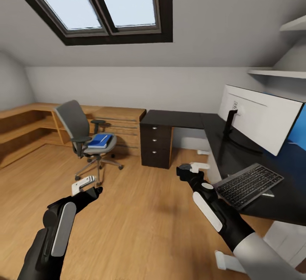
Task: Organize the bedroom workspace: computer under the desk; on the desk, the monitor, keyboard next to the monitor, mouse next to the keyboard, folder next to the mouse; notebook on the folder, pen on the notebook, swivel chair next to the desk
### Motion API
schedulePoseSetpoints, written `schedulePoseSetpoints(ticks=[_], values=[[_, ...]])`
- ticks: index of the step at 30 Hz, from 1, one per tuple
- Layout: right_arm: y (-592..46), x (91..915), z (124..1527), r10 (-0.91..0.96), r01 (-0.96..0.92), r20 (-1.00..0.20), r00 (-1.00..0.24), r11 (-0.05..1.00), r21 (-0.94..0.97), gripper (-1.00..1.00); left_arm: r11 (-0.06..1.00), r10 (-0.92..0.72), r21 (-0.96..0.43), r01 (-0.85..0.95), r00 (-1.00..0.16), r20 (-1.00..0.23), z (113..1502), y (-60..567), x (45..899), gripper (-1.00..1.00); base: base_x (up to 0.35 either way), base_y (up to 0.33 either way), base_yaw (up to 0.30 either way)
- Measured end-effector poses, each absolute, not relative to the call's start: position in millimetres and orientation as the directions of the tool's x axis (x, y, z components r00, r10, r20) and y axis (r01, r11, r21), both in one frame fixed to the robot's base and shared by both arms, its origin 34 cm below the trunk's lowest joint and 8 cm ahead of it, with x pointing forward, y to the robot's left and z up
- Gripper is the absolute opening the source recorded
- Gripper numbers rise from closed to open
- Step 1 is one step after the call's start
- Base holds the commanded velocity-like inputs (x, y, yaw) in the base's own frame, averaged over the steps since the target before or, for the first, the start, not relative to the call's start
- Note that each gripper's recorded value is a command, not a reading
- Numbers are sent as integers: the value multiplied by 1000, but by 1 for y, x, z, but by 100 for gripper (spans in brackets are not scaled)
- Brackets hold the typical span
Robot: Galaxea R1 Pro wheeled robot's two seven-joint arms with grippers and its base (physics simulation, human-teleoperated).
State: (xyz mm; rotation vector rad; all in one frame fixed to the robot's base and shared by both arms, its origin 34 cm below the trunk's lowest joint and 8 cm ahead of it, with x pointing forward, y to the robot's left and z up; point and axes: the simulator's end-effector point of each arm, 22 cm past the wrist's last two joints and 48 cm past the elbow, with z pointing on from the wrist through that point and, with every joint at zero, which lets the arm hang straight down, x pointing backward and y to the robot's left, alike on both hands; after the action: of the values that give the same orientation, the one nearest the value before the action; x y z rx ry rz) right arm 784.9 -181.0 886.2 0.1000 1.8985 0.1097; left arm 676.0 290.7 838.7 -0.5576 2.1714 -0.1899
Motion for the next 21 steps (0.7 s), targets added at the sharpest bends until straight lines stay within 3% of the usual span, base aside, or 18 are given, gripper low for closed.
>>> schedulePoseSetpoints(ticks=[6, 10, 21], values=[[-182, 786, 896, 124, 17, -937, -325, 992, 125, -100, 890, -452, -324, -320, -532, -716, 848, 288, 677, 100, 0, 332, 264], [-185, 786, 894, 125, 22, -937, -327, 992, 125, -100, 917, -399, -300, -263, -576, -713, 841, 261, 678, 100, 87, 308, 88], [-193, 785, 884, 121, 37, -931, -344, 993, 115, -100, 942, -336, -266, -207, -625, -705, 828, 234, 676, 100, 282, 164, 10]])
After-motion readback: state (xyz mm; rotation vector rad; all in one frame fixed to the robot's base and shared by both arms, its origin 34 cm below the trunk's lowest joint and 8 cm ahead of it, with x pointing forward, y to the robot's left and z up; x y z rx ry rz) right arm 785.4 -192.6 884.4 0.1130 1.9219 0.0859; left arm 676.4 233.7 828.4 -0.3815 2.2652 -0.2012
